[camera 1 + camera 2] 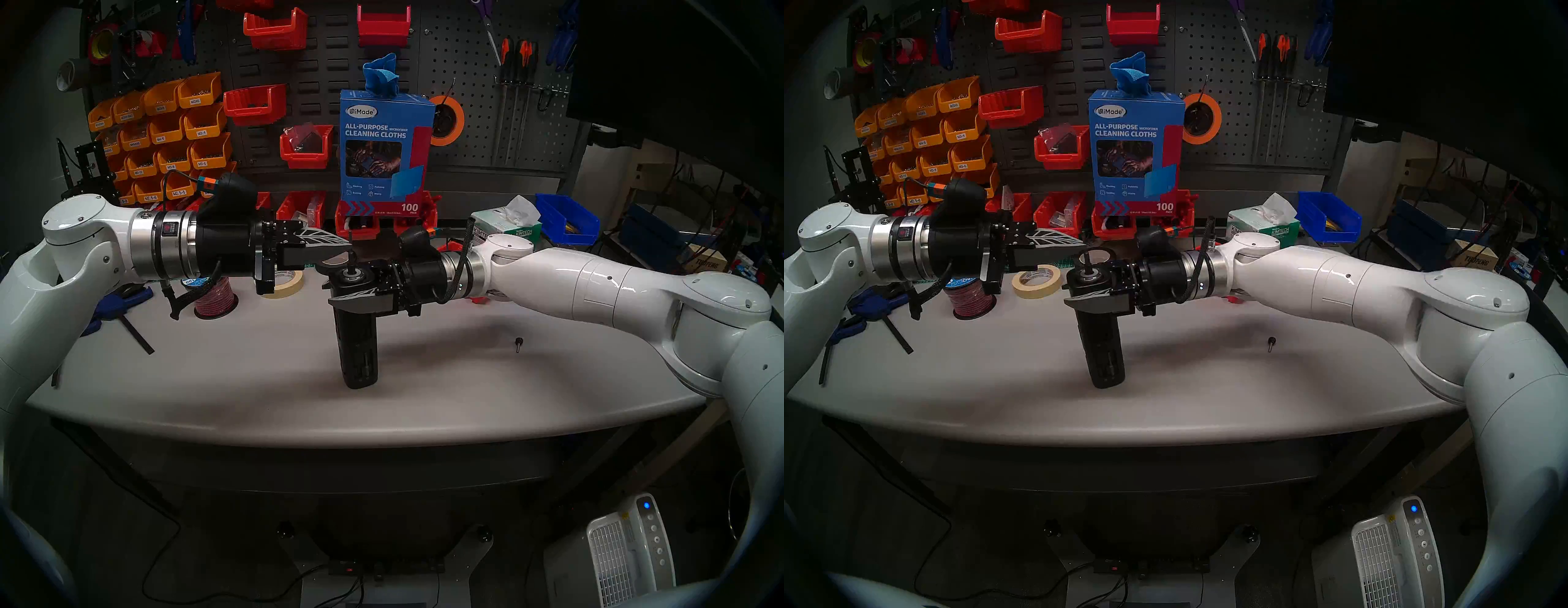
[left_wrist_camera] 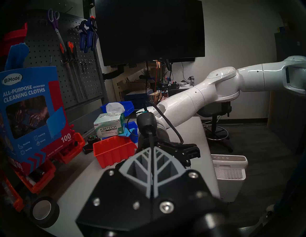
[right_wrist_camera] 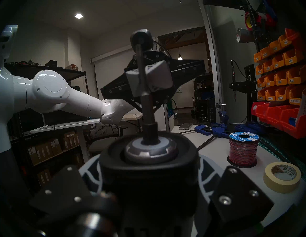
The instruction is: Pick a screwdriver bit and insert it into the screwdriver
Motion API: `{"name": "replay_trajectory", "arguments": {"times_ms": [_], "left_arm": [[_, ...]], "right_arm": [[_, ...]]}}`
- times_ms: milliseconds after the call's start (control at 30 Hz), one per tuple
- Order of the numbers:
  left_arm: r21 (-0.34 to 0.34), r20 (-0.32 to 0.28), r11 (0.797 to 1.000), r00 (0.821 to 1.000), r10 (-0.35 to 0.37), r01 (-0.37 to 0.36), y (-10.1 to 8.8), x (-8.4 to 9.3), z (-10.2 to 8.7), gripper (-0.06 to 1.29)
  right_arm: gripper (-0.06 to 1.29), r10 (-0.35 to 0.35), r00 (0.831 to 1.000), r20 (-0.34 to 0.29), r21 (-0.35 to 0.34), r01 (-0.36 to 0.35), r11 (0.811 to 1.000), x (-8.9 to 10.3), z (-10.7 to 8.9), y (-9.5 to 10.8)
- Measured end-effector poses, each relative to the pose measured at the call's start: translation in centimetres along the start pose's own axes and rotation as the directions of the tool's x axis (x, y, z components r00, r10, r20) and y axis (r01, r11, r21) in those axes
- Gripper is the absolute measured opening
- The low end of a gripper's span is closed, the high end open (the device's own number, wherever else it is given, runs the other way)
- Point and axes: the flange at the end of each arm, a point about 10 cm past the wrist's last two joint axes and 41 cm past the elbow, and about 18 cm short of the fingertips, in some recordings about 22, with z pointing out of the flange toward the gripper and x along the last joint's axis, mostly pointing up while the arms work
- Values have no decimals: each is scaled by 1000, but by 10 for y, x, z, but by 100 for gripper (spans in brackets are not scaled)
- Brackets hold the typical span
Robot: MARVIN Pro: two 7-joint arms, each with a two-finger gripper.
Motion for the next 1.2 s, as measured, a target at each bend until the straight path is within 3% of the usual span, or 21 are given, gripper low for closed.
{"name": "replay_trajectory", "arguments": {"times_ms": [933, 1200], "left_arm": [[13, 9, 1000, 1000, 12, -12, -1, 0, 0, -1], [14, 11, 1000, 1000, 10, -10, -1, -1, 0, 6]], "right_arm": [[63, -10, 1000, -1, -4, 10, 1000, 0, 0, 3], [63, -10, 1000, -1, -2, 10, 1000, 0, 0, 3]]}}
